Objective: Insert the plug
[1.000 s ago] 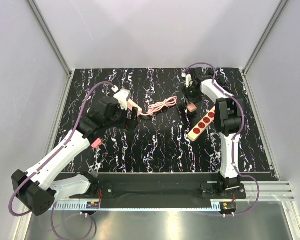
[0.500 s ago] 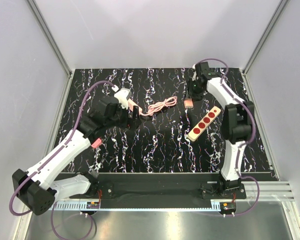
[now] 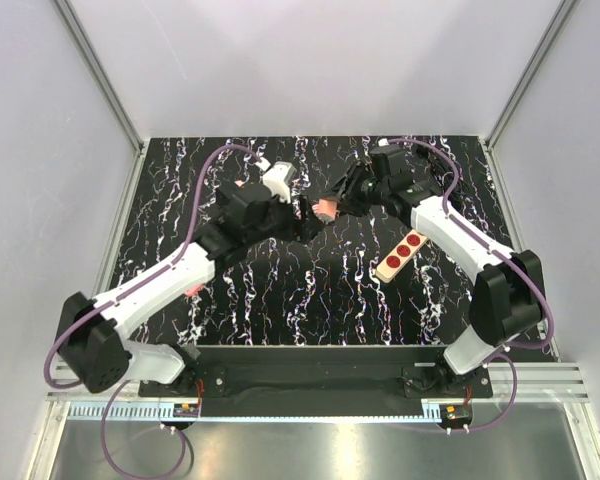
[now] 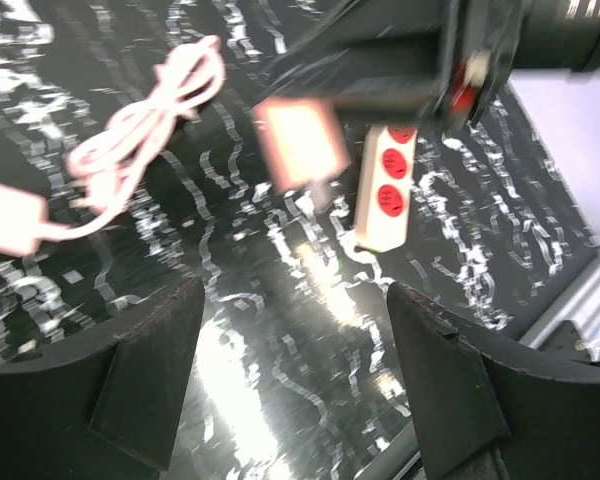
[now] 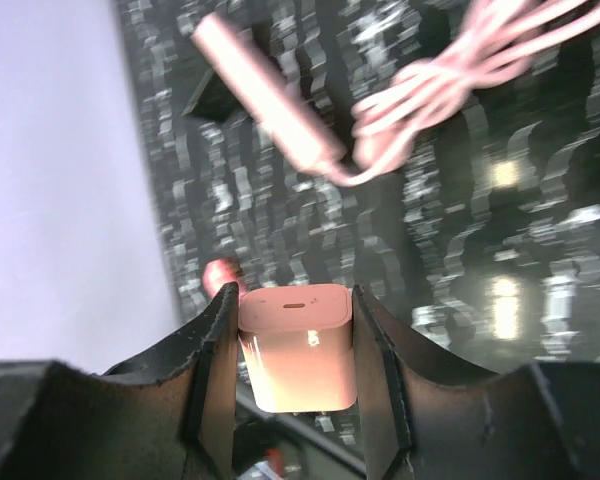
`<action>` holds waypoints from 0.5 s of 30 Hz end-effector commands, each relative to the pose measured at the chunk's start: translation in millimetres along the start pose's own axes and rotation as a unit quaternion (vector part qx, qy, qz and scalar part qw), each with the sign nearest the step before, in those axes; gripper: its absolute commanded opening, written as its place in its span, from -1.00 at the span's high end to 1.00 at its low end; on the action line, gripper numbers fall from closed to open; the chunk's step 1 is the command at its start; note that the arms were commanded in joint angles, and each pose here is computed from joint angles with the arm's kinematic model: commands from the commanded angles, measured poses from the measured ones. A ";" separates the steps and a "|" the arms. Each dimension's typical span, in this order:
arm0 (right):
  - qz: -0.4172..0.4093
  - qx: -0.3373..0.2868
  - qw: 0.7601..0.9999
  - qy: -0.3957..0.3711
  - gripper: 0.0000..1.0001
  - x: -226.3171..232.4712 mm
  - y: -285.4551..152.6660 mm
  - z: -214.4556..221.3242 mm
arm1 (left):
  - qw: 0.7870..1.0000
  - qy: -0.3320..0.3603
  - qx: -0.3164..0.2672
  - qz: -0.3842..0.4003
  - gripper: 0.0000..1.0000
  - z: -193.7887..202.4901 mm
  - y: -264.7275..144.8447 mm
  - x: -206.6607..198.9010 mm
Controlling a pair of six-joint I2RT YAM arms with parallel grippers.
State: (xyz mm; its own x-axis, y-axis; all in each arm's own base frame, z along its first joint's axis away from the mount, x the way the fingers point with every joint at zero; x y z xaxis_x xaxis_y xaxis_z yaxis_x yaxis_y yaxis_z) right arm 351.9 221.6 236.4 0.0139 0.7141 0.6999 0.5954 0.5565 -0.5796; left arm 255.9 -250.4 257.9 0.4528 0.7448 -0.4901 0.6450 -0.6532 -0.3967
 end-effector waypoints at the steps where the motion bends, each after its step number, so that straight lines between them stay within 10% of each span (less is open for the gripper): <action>1: -0.079 -0.066 0.994 0.044 1.00 43.6 -17.4 -14.7 | 0.996 -0.010 -0.070 0.057 -0.56 -35.9 8.1 -32.9; 15: -0.119 -0.064 0.990 0.049 1.00 66.3 -19.8 2.3 | 0.995 -0.005 -0.096 -0.004 -0.41 -40.0 20.7 -19.3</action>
State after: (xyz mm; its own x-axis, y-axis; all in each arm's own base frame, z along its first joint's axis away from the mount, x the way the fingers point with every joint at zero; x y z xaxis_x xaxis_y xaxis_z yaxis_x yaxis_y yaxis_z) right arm 342.9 255.3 267.7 -0.0070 0.5749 0.8182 0.6510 0.6237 -0.4326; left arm 271.3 -270.3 262.6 0.4352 0.7458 -0.5043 0.6900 -0.6361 -0.3454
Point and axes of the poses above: each gripper's point midway between its finger pads, its own y axis out along the fingers, its own x axis along the line the jaws close on, z = x × y, the point moved 6 cm from there along -y, back along the fingers, and after that the axes turned 5 degrees about -y, right-handed, at the moved point
